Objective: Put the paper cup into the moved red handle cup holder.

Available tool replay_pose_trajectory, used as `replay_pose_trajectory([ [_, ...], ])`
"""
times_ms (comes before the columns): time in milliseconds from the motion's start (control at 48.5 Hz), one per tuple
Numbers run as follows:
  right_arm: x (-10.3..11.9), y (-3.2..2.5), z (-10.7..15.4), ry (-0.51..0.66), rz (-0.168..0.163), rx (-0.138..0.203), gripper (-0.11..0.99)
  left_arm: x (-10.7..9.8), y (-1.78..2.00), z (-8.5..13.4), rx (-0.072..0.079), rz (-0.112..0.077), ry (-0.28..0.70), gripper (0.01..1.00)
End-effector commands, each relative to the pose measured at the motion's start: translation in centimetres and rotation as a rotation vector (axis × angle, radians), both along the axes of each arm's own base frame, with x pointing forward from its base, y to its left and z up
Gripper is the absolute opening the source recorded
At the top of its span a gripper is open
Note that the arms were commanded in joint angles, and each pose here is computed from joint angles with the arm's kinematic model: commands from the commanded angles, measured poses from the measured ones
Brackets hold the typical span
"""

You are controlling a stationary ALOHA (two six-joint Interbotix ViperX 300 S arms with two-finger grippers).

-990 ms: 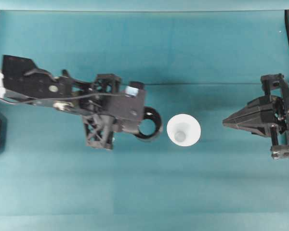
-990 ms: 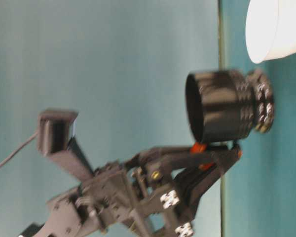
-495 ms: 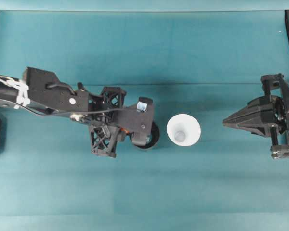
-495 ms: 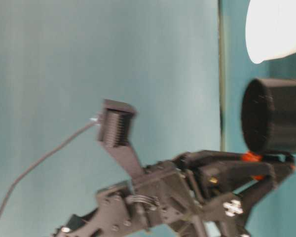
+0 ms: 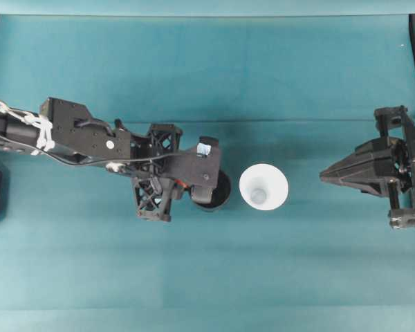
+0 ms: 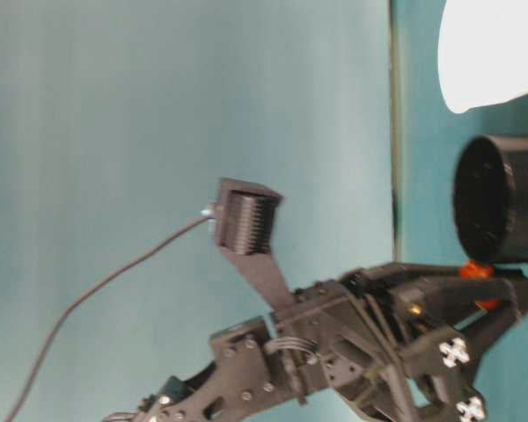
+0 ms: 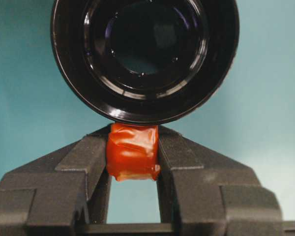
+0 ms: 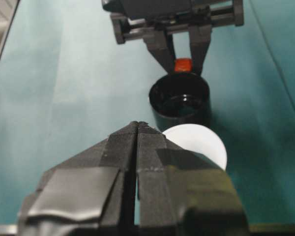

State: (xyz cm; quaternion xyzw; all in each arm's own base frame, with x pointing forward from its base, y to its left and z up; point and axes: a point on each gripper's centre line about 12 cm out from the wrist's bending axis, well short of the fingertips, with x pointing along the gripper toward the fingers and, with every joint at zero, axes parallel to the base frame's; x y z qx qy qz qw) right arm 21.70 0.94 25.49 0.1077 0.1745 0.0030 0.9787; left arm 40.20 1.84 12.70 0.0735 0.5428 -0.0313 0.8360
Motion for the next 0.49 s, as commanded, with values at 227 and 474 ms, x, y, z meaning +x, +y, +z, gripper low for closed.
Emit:
replay_pose_trajectory([
  [227, 0.13, -0.06, 0.14, -0.004, -0.007, 0.010, -0.11, 0.08, -0.04, 0.18, 0.002, -0.002, -0.008, 0.272],
  [474, 0.10, -0.03, 0.01, -0.001, -0.006, 0.012, -0.11, 0.18, -0.04, 0.28, 0.002, -0.002, -0.012, 0.283],
])
